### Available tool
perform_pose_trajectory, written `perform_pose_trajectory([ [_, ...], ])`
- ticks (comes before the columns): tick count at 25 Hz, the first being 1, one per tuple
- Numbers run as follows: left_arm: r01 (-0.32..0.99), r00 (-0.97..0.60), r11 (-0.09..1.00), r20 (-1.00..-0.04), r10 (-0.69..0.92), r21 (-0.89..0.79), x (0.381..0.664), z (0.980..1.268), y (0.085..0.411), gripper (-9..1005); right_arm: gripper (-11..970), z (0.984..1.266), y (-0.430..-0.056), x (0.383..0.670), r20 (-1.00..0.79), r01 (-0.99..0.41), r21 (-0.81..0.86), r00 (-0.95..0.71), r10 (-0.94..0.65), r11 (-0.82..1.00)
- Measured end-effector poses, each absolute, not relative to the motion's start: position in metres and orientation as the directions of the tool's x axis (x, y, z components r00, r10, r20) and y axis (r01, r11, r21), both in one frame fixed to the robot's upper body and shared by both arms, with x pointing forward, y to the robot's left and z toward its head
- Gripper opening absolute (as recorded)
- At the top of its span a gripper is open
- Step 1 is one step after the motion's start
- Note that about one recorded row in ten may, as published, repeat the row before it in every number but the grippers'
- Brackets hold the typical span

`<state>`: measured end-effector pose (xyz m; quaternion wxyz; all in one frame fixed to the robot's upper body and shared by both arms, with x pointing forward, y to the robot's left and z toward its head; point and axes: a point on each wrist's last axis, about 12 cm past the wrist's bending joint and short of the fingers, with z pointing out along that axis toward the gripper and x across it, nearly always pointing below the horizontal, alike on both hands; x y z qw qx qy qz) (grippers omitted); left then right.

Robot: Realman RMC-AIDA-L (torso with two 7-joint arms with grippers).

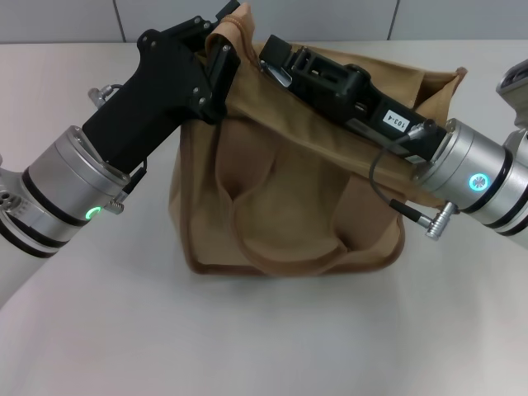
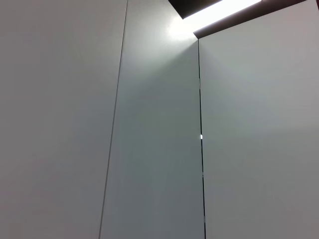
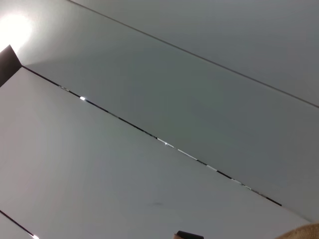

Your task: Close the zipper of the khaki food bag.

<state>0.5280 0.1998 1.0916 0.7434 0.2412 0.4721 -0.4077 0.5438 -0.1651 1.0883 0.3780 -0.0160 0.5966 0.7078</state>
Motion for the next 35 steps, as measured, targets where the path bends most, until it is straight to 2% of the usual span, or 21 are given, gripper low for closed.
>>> perform_pose_trajectory([
  [16, 0.832, 0.215, 0.553, -0.897, -0.387, -0.039, 0.526, 1.09, 0.2, 43, 347, 1.085, -0.169, 0.538, -0.47, -0.551, 0.834, -0.717, 0.515, -0.007],
  [21, 0.832, 0.215, 0.553, -0.895, -0.39, -0.04, 0.525, 1.09, 0.2, 43, 126, 1.087, -0.169, 0.536, -0.486, -0.569, 0.822, -0.719, 0.496, -0.019],
  [35, 0.816, 0.227, 0.576, -0.891, -0.394, -0.047, 0.522, 1.089, 0.206, 46, 63, 1.079, -0.193, 0.527, -0.468, -0.555, 0.832, -0.7, 0.54, 0.003],
])
